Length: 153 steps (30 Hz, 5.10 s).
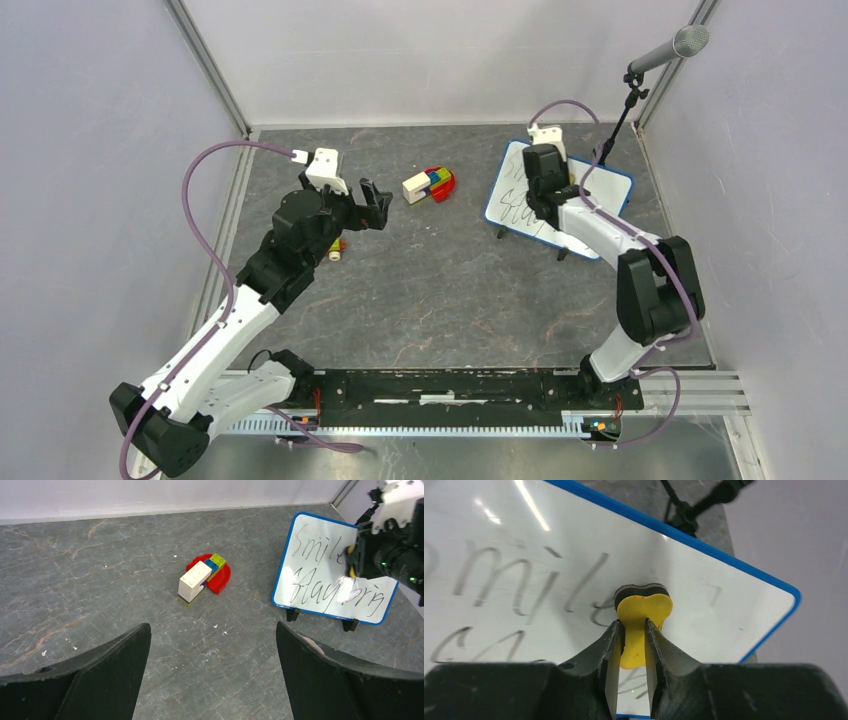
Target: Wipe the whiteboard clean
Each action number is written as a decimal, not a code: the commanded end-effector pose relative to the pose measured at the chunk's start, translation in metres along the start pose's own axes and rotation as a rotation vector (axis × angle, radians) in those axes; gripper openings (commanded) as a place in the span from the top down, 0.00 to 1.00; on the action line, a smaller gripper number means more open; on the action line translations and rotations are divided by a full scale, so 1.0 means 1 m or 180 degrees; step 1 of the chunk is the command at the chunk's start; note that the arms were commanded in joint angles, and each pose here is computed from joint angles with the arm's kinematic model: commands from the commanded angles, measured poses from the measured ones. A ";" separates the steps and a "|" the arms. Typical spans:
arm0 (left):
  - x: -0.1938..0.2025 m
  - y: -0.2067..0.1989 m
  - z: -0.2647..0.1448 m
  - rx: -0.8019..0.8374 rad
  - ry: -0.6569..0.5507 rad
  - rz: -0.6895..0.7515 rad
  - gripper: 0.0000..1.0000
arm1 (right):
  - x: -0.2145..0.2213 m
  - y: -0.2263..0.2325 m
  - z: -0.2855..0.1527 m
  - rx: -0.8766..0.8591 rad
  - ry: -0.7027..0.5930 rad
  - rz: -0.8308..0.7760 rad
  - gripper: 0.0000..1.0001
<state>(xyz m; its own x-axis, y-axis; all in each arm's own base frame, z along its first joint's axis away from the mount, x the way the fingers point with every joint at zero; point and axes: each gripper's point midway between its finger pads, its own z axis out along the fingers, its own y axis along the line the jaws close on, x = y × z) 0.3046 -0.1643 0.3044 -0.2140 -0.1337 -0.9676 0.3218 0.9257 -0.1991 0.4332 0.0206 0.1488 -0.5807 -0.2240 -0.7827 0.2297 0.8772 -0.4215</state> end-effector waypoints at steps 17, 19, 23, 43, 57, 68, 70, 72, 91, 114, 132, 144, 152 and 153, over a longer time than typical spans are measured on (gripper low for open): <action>-0.013 -0.006 0.001 0.0091 -0.0120 0.0036 0.00 | -0.016 -0.001 0.005 0.0038 -0.0142 0.0231 0.73; -0.013 -0.007 0.001 0.0099 -0.0115 0.0033 0.00 | -0.009 -0.022 0.006 0.0180 -0.0118 0.0264 0.73; -0.013 -0.007 0.002 0.0100 -0.0110 0.0033 0.00 | -0.015 -0.038 0.002 0.0278 -0.0197 0.0311 0.74; -0.015 -0.003 -0.001 0.0042 -0.0127 0.0070 0.00 | -0.091 0.082 0.005 -0.0443 -0.0448 -0.0055 0.73; -0.013 -0.006 0.001 0.0087 -0.0094 0.0052 0.00 | -0.069 0.017 -0.001 -0.0113 -0.0326 -0.0011 0.26; -0.013 -0.005 0.001 0.0074 -0.0096 0.0061 0.00 | -0.056 0.023 0.012 -0.0173 -0.0220 -0.0024 0.33; -0.013 -0.006 0.001 0.0078 -0.0092 0.0062 0.00 | -0.053 0.022 0.013 -0.0165 -0.0204 -0.0028 0.34; -0.012 -0.006 0.002 0.0084 -0.0083 0.0063 0.00 | -0.051 0.023 0.015 -0.0193 -0.0193 -0.0032 0.34; -0.014 -0.006 0.001 0.0088 -0.0102 0.0055 0.00 | -0.052 0.051 0.023 -0.0503 -0.0196 -0.0049 0.64; -0.015 -0.005 -0.001 0.0064 -0.0112 0.0069 0.00 | -0.048 0.055 0.020 -0.0396 -0.0166 -0.0223 0.73; -0.014 -0.005 0.000 0.0063 -0.0096 0.0078 0.00 | -0.067 0.025 0.011 -0.0403 -0.0303 -0.0097 0.36; -0.014 -0.005 -0.001 0.0069 -0.0107 0.0076 0.00 | -0.065 0.031 0.025 -0.0311 -0.0234 -0.0172 0.54; -0.014 -0.005 0.000 0.0060 -0.0094 0.0083 0.00 | -0.074 0.052 0.031 -0.0474 -0.0285 -0.0124 0.59; -0.014 -0.005 0.000 0.0051 -0.0099 0.0085 0.00 | -0.075 0.057 0.031 -0.0497 -0.0289 -0.0139 0.60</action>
<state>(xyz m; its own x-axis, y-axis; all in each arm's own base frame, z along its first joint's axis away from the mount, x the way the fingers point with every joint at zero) 0.3049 -0.1688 0.2980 -0.2350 -0.1209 -0.9644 0.3353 0.9212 -0.1972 0.4942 0.0536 0.1574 -0.5701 -0.3084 -0.7615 0.0896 0.8980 -0.4308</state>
